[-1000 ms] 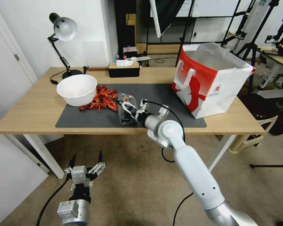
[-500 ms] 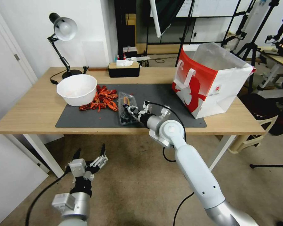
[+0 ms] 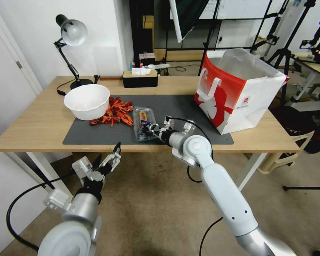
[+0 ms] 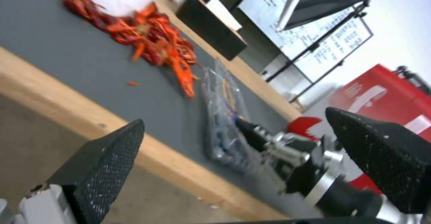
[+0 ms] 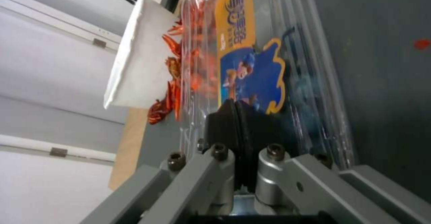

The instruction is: Close the takeout container lid, then place the container into the takeout bag.

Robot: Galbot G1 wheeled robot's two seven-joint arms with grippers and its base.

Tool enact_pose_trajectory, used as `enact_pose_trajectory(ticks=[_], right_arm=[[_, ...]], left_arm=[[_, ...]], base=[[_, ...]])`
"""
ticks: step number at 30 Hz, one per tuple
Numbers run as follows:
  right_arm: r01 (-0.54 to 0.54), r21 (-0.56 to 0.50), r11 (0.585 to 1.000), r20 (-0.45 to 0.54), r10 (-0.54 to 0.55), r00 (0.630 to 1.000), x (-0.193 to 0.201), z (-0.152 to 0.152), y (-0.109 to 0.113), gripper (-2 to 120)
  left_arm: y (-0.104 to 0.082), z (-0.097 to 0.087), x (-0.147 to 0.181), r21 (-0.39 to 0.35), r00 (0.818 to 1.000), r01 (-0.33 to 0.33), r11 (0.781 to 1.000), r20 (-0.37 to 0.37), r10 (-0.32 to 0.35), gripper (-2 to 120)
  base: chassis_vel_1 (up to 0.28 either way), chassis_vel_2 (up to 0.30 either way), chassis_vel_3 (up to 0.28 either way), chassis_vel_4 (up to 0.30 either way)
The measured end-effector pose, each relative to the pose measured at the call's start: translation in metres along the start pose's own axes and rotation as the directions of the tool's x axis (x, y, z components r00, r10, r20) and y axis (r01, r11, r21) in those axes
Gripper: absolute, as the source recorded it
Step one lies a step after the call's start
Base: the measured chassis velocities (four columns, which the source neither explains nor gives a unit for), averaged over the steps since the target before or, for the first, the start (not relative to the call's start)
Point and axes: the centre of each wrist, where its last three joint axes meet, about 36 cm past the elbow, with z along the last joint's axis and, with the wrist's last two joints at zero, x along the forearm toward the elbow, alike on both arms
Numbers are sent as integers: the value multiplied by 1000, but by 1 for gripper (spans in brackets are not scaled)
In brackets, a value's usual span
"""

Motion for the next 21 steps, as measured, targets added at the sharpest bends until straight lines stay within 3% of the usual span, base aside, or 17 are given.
enact_pose_trajectory(ticks=[5, 10, 13, 21], right_arm=[[-4, 12, 1000, 0, 4, 1000, 4, 0, -1, 0], [-5, 18, 1000, -2, 5, 1000, 6, 0, 0, 0], [-4, 30, 1000, -10, 5, 1000, 6, 1, 1, 0], [-5, 39, 999, -11, 6, 1000, 6, -1, 4, 0]], left_arm=[[6, -14, -30, 68, 999, -35, 997, -15, 36, 100], [12, -25, -47, 78, 998, -53, 996, -28, 56, 100], [20, -43, -67, 89, 993, -85, 992, -69, 92, 100], [30, -54, -86, 106, 989, -84, 991, -111, 96, 100]], base=[[0, 0, 0, 0], [0, 0, 0, 0], [0, 0, 0, 0], [0, 0, 0, 0]])
